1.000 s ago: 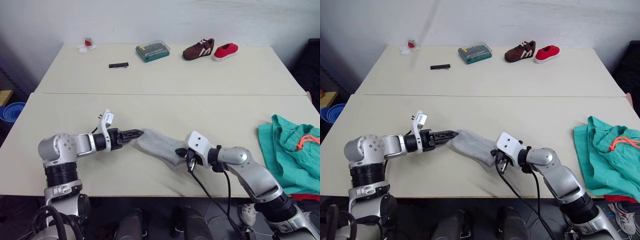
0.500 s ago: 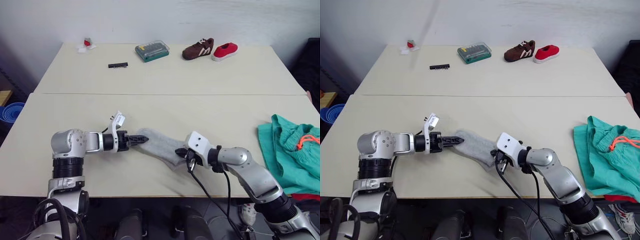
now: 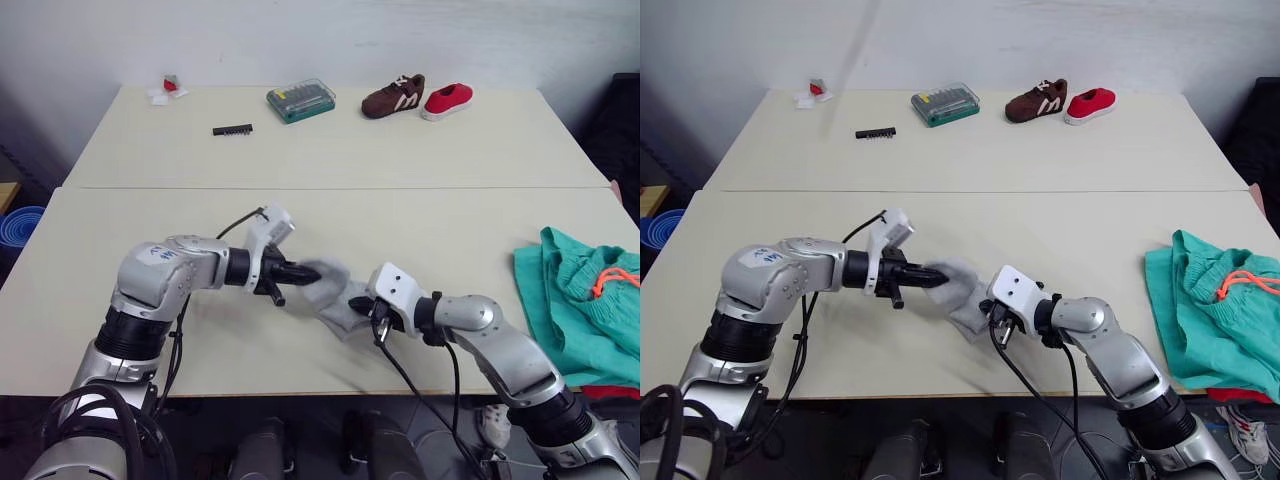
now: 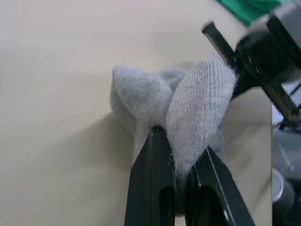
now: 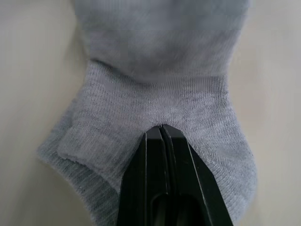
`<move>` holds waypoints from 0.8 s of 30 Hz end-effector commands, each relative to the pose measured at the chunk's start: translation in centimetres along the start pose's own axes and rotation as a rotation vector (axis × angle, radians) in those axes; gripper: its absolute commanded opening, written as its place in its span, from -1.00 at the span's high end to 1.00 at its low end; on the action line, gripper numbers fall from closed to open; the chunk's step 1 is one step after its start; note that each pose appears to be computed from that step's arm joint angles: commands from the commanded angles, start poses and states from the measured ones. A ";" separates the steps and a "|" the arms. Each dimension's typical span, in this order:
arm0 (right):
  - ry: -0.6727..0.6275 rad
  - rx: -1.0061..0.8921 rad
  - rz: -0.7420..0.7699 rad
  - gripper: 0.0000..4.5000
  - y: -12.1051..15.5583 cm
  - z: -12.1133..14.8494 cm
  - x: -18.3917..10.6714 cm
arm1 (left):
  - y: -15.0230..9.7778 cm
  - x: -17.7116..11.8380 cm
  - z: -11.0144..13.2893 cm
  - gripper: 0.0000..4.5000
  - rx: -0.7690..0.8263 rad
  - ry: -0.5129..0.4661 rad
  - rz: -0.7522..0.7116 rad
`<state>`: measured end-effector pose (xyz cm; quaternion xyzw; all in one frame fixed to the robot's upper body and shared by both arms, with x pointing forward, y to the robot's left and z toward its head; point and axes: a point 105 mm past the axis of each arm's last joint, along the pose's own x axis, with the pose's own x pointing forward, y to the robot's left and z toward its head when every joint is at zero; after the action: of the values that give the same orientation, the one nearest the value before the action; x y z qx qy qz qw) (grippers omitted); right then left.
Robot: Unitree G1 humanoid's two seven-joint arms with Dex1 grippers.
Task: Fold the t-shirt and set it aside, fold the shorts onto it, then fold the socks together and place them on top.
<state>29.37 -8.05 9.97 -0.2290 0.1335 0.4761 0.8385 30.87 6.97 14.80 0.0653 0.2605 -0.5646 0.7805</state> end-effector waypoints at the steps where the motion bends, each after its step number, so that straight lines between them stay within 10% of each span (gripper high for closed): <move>1: 0.025 0.013 0.017 1.00 0.8 -0.9 0.4 | -0.7 1.6 1.1 0.99 0.172 0.028 -0.004; 14: 0.025 0.028 -0.017 1.00 0.3 -1.2 0.5 | -1.2 2.4 2.1 0.99 0.183 0.010 -0.021; 24: -0.021 0.054 -0.059 1.00 0.1 0.4 -1.2 | -1.7 2.9 1.4 -0.35 0.257 0.043 -0.035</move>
<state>28.97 -8.27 10.13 -0.2093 0.1359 0.4563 0.8541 30.87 3.55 14.41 0.1520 0.2247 -0.5961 0.7557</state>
